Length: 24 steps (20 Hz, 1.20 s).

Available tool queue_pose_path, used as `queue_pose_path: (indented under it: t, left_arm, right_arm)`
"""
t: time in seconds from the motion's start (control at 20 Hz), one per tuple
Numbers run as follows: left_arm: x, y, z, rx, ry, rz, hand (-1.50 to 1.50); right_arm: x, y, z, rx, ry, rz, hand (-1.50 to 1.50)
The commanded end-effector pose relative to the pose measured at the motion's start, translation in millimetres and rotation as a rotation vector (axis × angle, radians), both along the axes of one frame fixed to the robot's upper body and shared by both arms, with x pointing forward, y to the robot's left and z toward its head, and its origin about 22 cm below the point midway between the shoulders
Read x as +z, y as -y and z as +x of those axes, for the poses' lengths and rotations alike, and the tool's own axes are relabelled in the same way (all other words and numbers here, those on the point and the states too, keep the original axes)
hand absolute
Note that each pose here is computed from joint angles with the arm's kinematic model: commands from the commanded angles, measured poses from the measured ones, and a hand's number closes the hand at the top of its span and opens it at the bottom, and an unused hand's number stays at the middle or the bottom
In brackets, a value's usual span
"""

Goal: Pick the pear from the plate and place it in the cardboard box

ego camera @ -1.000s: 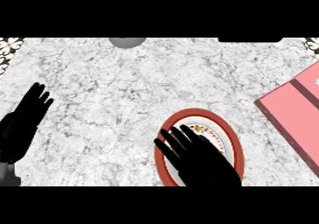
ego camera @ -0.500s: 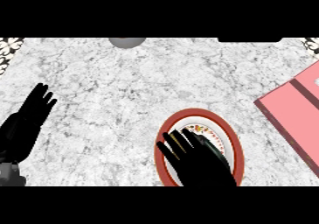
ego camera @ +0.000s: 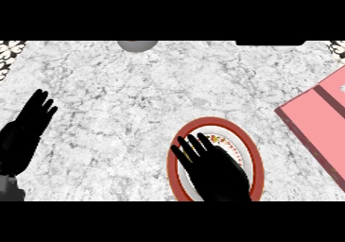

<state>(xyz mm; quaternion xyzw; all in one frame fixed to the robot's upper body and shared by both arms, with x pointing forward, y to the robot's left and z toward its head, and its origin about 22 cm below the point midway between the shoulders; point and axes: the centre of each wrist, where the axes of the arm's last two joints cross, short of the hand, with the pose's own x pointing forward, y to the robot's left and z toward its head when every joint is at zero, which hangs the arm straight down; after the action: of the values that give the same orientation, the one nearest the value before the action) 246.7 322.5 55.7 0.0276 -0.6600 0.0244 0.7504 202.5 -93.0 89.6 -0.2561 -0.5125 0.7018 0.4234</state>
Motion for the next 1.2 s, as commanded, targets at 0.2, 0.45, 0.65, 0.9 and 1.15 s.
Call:
queue_pose_path:
  t: [0.2,0.45,0.65,0.9,1.15]
  left_arm:
    - [-5,7,0.1,-0.008,0.000,0.012,0.00]
    - [-18,-7,-11.9,0.003,0.000,0.009,0.00]
    - [2,8,1.4,0.002,-0.019,-0.019,0.00]
    - [0,8,15.4,-0.023,0.000,0.006,0.00]
    - [-15,-8,8.5,0.000,0.005,-0.002,0.00]
  right_arm:
    - [-29,0,16,0.003,-0.017,-0.053,-1.50]
    - [-19,-8,11,0.006,-0.030,-0.062,-1.50]
    - [-31,23,11,-0.007,-0.028,-0.044,-1.50]
    - [-58,-4,31,-0.006,-0.026,-0.054,-1.50]
    - [-28,0,31,0.068,0.030,0.003,1.50]
